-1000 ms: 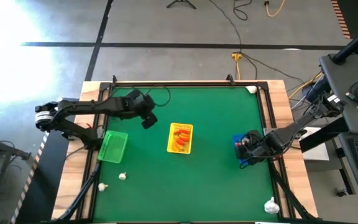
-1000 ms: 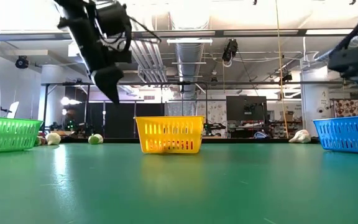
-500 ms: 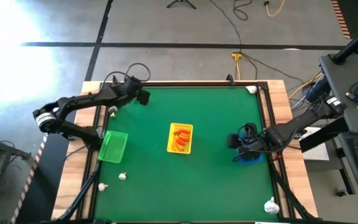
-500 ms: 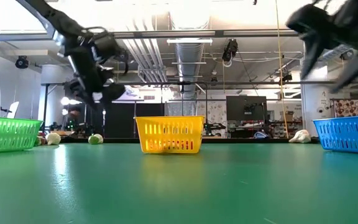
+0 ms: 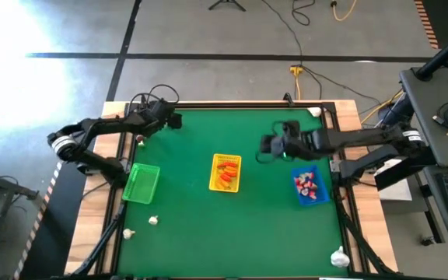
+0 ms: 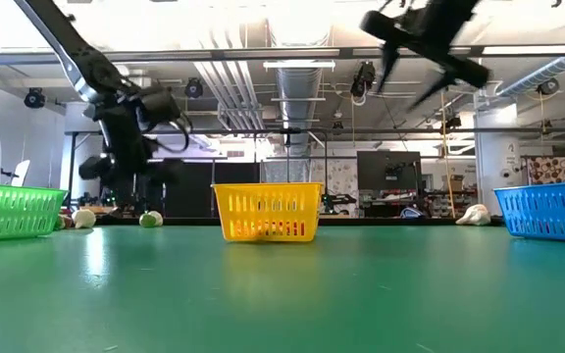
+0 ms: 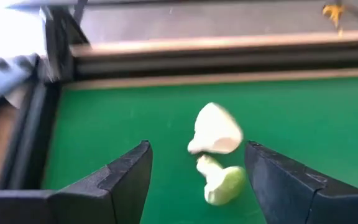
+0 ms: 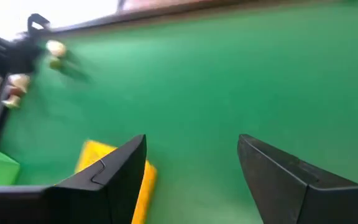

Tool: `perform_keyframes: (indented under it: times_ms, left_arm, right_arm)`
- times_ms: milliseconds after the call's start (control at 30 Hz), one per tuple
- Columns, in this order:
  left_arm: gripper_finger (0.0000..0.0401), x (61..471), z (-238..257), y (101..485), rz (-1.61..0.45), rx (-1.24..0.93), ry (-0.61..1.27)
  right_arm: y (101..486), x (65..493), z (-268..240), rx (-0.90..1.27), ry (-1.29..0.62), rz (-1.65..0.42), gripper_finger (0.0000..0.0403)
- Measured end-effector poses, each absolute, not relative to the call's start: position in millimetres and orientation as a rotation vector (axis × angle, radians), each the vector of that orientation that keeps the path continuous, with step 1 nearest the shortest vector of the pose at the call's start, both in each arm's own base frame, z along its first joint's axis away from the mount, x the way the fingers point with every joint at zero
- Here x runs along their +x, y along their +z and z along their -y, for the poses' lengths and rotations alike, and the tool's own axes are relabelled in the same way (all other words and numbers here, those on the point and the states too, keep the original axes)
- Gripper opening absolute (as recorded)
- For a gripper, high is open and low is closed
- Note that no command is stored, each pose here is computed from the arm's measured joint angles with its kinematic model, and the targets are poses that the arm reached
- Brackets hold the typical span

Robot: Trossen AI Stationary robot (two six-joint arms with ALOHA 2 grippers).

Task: Sort produce into baskets
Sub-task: Put the green mushroom into the blue bin

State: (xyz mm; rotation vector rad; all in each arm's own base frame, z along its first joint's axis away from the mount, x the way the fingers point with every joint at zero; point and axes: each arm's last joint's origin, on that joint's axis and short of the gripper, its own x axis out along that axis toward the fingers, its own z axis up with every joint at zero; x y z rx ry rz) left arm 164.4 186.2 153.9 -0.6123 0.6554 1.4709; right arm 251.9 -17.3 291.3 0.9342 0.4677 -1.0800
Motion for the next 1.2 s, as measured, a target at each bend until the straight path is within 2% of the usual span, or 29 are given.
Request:
perform_keyframes:
  times_ms: [267,433,567,700,967,1100,1200]
  left_arm:
    - [0.0235,182.7,-207.3,128.5,-0.825,-0.644,1.420]
    - [0.0232,190.2,-214.4,124.9,-0.910,-0.669,1.418]
    - [0.0228,189.2,-212.2,124.1,-0.903,-0.725,1.411]
    - [0.0186,186.1,-204.1,124.6,-0.876,-0.903,1.410]
    - [0.0070,189.0,-200.8,127.1,-0.840,-0.930,1.421]
    - [0.0051,202.7,-188.9,147.8,-0.853,-0.914,1.265]
    - [0.0051,224.6,-169.2,177.3,-0.747,-0.845,1.139]
  right_arm:
    - [328.0,287.8,57.2,0.739,-0.987,-0.409,0.0242]
    - [333.7,305.8,66.3,0.620,-0.958,-0.466,0.0237]
    - [332.8,314.3,69.5,0.553,-0.944,-0.504,0.0235]
    - [331.0,314.8,69.3,0.455,-0.915,-0.571,0.0237]
    - [324.7,300.6,61.2,0.387,-0.764,-0.824,0.0233]
    - [324.5,293.8,55.8,0.277,-0.709,-0.916,0.0226]
    - [324.8,294.5,52.5,0.100,-0.583,-0.978,0.0224]
